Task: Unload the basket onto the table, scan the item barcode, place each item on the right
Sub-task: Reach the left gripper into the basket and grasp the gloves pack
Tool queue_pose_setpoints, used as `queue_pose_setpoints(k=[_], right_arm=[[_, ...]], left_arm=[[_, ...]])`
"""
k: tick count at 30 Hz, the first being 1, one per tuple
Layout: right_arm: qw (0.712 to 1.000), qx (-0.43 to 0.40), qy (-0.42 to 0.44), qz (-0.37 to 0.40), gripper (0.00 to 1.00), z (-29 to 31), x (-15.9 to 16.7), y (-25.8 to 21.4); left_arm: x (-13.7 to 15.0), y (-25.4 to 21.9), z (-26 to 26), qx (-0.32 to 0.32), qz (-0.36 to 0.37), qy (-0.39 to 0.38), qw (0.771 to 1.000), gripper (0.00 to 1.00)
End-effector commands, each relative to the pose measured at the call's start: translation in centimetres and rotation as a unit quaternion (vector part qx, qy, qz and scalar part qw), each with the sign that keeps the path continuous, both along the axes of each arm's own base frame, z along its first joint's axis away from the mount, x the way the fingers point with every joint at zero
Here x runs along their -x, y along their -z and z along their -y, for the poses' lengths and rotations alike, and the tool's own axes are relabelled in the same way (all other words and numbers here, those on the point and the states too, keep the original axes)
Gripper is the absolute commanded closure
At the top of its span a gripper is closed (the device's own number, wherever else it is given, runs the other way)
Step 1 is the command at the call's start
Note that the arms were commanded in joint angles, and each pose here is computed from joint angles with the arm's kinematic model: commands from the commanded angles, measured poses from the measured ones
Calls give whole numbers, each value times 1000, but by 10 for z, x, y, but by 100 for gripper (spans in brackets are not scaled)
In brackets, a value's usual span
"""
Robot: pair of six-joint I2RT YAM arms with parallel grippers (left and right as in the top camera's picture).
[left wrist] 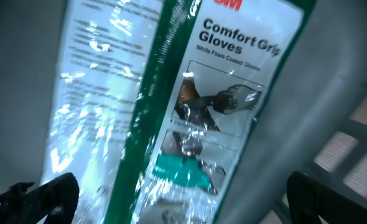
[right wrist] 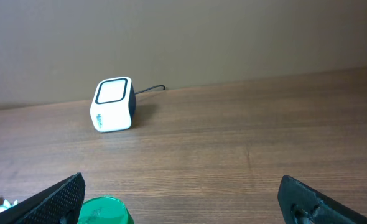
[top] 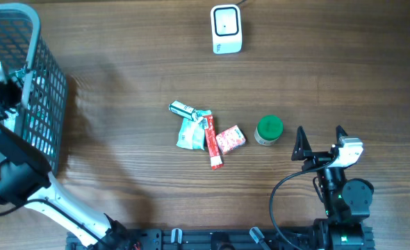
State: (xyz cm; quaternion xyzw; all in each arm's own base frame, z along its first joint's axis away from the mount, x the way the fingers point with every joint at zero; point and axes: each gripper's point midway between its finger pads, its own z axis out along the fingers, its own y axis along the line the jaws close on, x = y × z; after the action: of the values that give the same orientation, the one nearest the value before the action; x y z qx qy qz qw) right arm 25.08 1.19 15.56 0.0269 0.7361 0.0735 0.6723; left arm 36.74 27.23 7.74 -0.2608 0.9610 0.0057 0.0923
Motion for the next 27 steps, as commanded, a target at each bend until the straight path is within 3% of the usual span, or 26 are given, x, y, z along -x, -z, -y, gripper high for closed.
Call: queue_pose_setpoints(k=[1, 10, 11, 12, 13, 14, 17, 21, 23, 27], right_arm=[[1000, -9, 8, 1, 1, 3, 0, -1], [1000, -9, 8, 1, 0, 3, 0, -1], [1000, -9, 8, 1, 0, 3, 0, -1], [1000, -9, 8, 1, 0, 3, 0, -1], [1000, -9, 8, 1, 0, 3, 0, -1], [1000, -9, 8, 1, 0, 3, 0, -1], [1000, -9, 8, 1, 0, 3, 0, -1], [1000, -9, 8, 1, 0, 3, 0, -1], [1000, -9, 8, 1, 0, 3, 0, -1], [1000, -9, 8, 1, 0, 3, 0, -1]], left_arm=[[4, 34, 6, 19, -22, 19, 999, 0], [30, 105, 15, 13, -49, 13, 999, 2], [33, 110, 18, 15, -51, 13, 998, 27], [35, 113, 20, 17, -53, 13, 998, 68], [36, 113, 20, 17, -54, 13, 998, 86], [35, 113, 20, 18, -52, 1, 998, 96], [29, 90, 15, 11, -41, -10, 999, 96], [5, 10, -3, -25, 21, -52, 998, 95], [-7, -64, -13, -61, 87, -82, 991, 89], [0, -225, -8, -130, 252, -142, 948, 96]])
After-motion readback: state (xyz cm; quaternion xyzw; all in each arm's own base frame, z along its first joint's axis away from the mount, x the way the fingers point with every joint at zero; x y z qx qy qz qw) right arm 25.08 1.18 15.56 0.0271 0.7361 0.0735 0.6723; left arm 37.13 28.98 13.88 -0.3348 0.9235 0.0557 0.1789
